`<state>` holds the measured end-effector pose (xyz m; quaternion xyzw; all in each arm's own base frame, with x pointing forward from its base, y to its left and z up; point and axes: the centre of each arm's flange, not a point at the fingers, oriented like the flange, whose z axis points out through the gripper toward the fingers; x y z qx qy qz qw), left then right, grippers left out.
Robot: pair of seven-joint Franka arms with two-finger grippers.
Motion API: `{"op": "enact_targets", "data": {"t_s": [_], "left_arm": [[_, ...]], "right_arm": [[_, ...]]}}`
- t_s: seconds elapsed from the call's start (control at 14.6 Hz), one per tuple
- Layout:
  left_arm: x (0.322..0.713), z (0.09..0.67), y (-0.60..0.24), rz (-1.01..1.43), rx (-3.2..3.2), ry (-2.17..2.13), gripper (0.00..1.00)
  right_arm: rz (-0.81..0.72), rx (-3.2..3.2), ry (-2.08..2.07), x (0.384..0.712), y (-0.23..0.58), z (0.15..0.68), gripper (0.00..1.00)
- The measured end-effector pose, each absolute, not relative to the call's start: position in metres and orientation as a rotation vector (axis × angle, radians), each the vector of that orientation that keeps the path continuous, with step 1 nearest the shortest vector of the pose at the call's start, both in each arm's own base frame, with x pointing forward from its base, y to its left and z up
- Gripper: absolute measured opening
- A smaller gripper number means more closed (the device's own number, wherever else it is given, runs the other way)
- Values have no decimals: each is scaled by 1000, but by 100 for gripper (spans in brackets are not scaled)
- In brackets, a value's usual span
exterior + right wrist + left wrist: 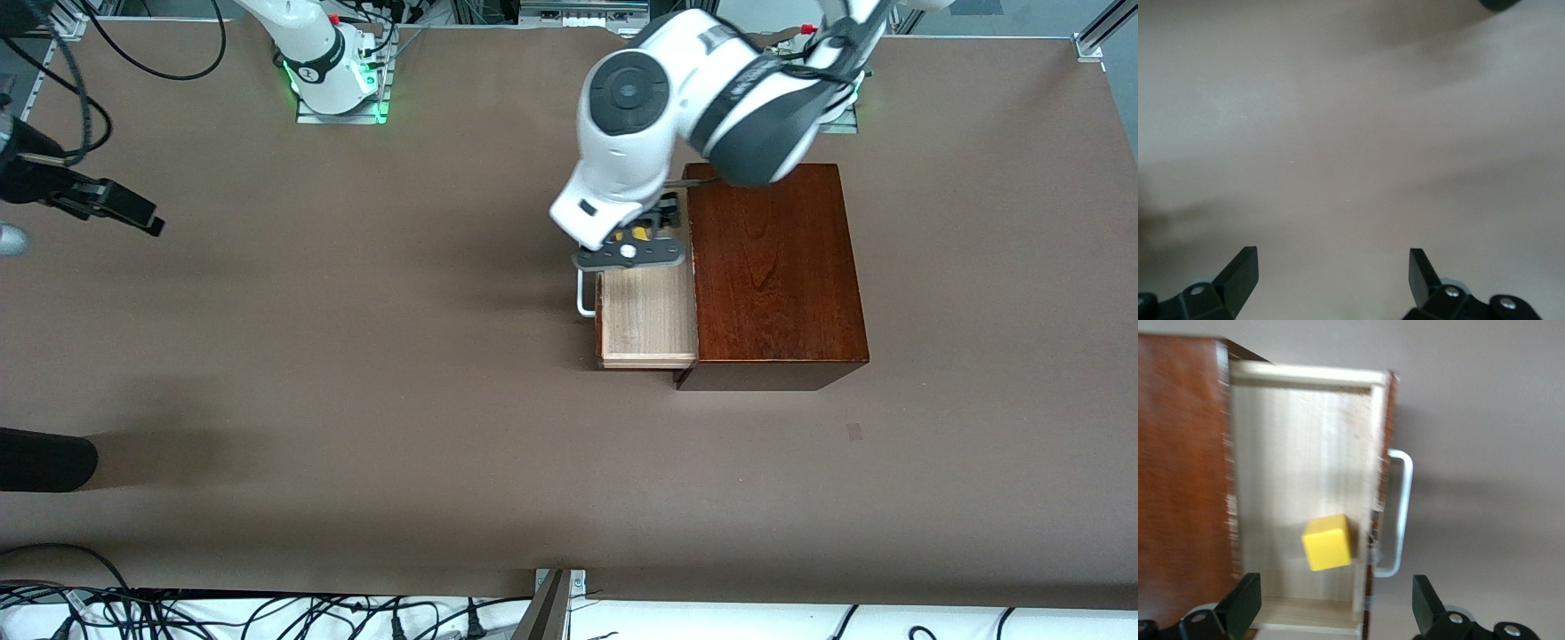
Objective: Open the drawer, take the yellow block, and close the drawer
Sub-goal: 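Release the handle and raise the left gripper away from the drawer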
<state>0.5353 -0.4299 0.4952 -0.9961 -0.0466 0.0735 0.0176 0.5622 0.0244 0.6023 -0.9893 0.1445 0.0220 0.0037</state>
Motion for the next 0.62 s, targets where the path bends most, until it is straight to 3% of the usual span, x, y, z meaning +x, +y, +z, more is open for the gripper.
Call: {"op": "enact_targets", "data": {"t_s": [0.34,0.62], "left_arm": [[550,567,-356,181,-3133,-105,100],[573,615,-247,198,-3188,-41,100]], "right_arm": [[88,-3026,748,553,102,602,100],[98,-2978,930,541,157,602,100]]}}
